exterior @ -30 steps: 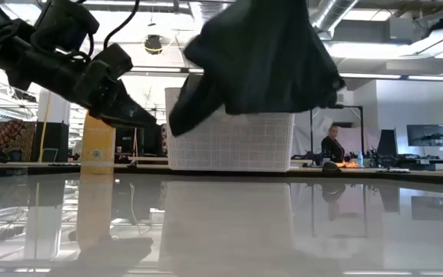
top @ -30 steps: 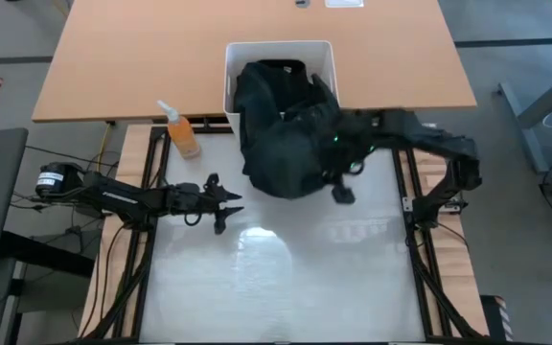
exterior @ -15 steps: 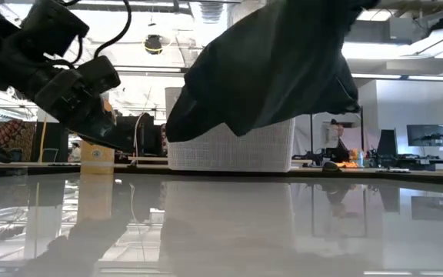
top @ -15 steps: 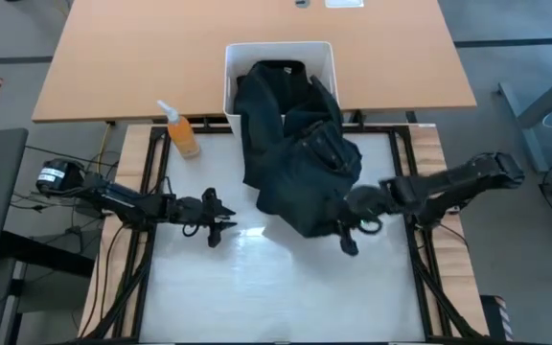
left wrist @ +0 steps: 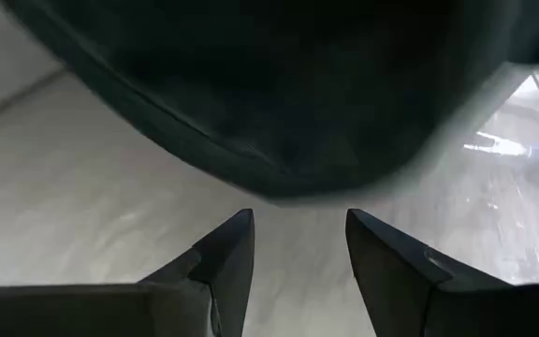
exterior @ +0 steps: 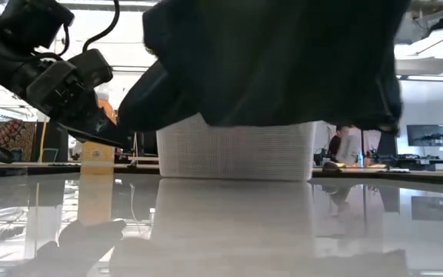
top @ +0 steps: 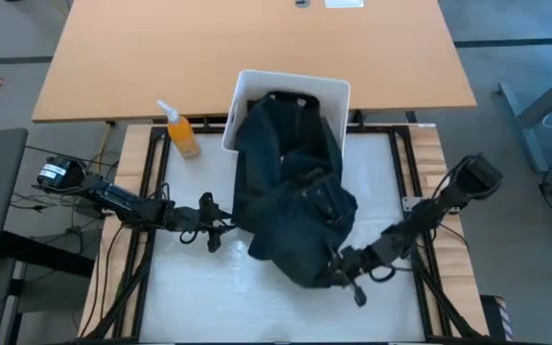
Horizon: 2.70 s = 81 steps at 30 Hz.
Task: Fold laundry
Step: Fold the dark blue jeans from the white laundry organizer
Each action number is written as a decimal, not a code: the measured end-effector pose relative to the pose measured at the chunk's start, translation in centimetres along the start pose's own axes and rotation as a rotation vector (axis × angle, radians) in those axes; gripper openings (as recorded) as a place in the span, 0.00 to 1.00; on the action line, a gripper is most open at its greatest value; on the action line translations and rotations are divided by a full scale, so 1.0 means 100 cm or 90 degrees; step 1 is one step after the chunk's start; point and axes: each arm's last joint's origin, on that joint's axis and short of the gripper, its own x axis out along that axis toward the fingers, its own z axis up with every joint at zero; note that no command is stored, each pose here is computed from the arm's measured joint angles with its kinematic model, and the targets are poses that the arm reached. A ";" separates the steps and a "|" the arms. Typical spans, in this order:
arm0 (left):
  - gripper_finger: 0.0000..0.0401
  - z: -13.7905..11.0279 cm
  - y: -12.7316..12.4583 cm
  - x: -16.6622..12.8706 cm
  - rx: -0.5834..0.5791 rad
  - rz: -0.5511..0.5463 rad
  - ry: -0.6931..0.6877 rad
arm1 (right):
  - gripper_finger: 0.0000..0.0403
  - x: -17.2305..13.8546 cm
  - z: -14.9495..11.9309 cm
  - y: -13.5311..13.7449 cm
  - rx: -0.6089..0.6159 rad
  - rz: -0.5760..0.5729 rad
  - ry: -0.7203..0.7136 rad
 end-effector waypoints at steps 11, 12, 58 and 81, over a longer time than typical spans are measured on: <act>0.40 0.002 0.002 0.000 -0.022 0.030 -0.017 | 0.07 0.013 -0.040 -0.009 0.187 -0.124 0.331; 0.40 0.003 0.003 0.001 -0.025 0.034 -0.022 | 0.07 0.011 -0.042 -0.011 0.204 -0.147 0.363; 0.40 0.135 -0.010 -0.010 0.340 0.214 -0.115 | 0.25 -0.097 0.056 -0.056 0.122 -0.312 0.455; 0.40 0.146 0.053 -0.008 0.403 0.244 -0.043 | 0.41 -0.111 0.105 -0.043 0.072 -0.341 0.536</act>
